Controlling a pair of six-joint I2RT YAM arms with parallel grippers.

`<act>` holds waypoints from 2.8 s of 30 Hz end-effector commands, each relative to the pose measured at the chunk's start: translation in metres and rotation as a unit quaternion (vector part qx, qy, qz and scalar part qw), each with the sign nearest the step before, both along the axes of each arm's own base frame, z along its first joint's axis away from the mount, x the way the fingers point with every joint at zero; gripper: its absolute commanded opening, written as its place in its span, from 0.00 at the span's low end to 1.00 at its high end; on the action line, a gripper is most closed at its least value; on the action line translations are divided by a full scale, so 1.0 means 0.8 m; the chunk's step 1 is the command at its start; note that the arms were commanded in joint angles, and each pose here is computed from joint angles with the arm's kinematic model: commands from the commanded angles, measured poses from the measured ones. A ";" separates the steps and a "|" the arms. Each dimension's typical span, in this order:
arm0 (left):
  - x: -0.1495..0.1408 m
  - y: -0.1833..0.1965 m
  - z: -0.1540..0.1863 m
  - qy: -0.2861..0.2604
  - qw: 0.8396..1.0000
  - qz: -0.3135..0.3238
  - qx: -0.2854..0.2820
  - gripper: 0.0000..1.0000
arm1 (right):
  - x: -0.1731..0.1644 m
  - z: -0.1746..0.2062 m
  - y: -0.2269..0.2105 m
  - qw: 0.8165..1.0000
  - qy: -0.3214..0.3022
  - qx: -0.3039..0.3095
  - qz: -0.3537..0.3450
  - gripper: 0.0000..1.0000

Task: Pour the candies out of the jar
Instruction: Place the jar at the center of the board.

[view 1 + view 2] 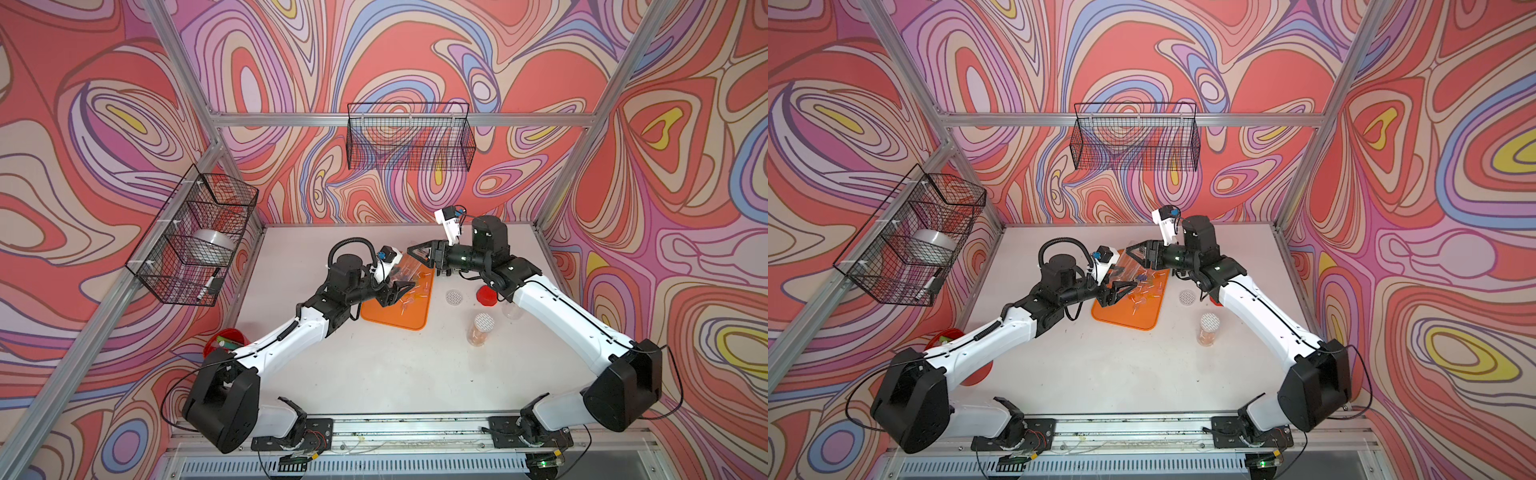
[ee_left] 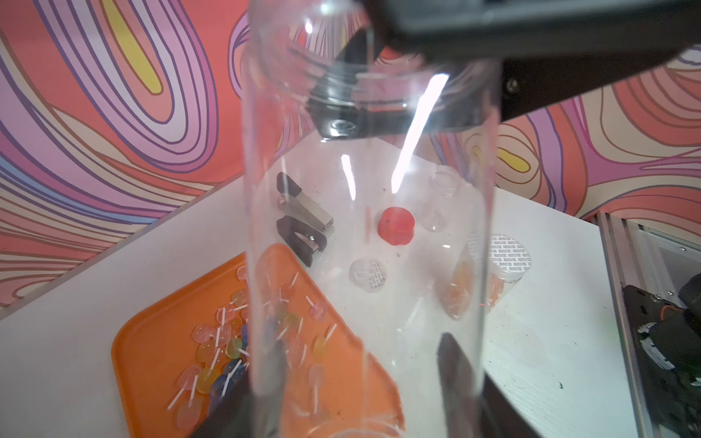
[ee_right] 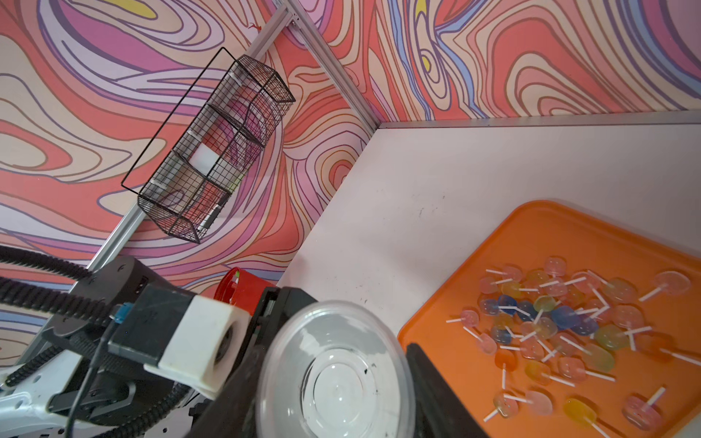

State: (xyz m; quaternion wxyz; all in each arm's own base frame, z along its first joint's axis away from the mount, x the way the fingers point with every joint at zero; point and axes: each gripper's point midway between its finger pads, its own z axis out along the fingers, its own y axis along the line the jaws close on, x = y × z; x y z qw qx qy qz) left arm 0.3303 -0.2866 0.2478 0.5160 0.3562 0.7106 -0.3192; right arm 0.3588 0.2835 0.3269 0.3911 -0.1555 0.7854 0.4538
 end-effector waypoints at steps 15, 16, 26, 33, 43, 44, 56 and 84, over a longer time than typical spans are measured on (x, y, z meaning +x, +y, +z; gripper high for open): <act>0.044 0.062 -0.014 0.043 0.981 0.191 -0.007 1.00 | 0.043 -0.098 -0.174 0.912 -0.028 -0.265 -0.313 0.45; 0.045 0.059 -0.017 0.052 0.981 0.188 -0.006 1.00 | 0.043 -0.107 -0.180 0.906 -0.028 -0.274 -0.320 0.45; 0.051 0.061 -0.027 0.062 0.978 0.198 0.016 1.00 | 0.023 -0.182 -0.232 0.859 -0.010 -0.337 -0.384 0.44; 0.052 0.064 -0.026 0.056 0.978 0.201 0.021 1.00 | 0.006 -0.204 -0.247 0.853 -0.011 -0.330 -0.404 0.44; 0.052 0.064 -0.024 0.056 0.978 0.201 0.020 1.00 | 0.000 -0.235 -0.245 0.860 0.008 -0.306 -0.409 0.45; 0.052 0.064 -0.024 0.056 0.978 0.201 0.020 1.00 | -0.001 -0.236 -0.244 0.860 0.009 -0.304 -0.410 0.45; 0.052 0.064 -0.024 0.057 0.978 0.201 0.018 1.00 | -0.013 -0.255 -0.247 0.861 0.026 -0.305 -0.405 0.51; 0.051 0.075 -0.018 0.049 0.974 0.222 0.013 1.00 | -0.093 -0.240 -0.237 0.826 0.263 -0.397 -0.302 0.98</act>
